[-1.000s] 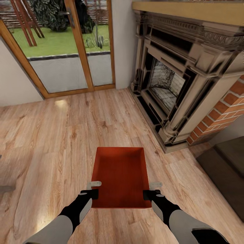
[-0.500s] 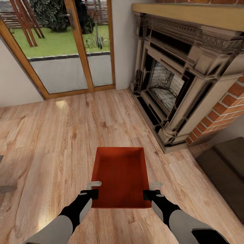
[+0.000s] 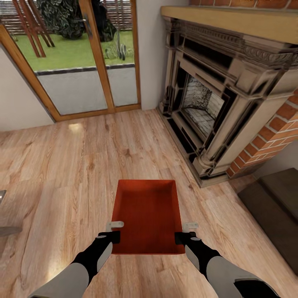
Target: Move the two storage containers from the living room to the garage. In the garage, place one container on the floor and stack the other container on top of it (either order is fine).
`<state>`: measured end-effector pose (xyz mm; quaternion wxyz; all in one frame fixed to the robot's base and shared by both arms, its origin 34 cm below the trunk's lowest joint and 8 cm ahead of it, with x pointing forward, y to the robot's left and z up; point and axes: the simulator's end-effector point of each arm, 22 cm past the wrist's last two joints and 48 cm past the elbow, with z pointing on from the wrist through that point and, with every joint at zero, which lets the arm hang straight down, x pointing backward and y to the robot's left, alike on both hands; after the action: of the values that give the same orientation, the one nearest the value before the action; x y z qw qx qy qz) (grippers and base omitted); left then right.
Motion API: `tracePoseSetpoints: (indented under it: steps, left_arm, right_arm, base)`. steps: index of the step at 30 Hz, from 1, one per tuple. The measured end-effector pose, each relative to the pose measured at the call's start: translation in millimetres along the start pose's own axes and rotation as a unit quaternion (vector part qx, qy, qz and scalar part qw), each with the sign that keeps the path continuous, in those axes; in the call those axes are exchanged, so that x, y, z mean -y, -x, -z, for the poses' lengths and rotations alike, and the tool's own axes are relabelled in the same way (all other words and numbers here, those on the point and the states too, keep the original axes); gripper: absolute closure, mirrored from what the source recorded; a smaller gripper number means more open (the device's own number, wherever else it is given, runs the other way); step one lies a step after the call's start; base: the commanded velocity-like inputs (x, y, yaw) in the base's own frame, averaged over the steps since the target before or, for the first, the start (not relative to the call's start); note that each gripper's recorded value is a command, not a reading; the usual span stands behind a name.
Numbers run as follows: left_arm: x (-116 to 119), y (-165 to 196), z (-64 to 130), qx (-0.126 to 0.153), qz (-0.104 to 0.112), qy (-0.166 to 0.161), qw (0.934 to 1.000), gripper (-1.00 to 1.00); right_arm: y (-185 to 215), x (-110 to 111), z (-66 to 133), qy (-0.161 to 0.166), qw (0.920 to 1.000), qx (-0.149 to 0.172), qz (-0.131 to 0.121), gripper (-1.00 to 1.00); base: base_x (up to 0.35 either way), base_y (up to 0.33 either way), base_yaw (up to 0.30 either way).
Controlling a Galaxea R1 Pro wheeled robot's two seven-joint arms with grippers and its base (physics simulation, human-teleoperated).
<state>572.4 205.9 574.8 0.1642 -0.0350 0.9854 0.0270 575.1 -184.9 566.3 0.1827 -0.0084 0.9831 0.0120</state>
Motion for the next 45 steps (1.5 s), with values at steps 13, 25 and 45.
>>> tracePoseSetpoints:
  steps: [13,25,45]
  left_arm:
    - [-1,0,13.3,0.0,0.0,0.0,1.0,1.0]
    - [-1,0,24.7,0.0,0.0,0.0,1.0,1.0]
    - [-3,-2,35.7,-0.001,0.0,0.0,1.0,1.0]
  right_arm:
    - [1,0,13.3,0.0,1.0,0.0,0.0,1.0]
    - [1,0,24.7,0.0,1.0,0.0,0.0,1.0]
    - [-1,-2,36.1,0.0,1.0,-0.001,0.0,1.0]
  base:
    - [0.0,0.0,0.0]
    - [0.0,0.0,0.0]
    - [0.0,0.0,0.0]
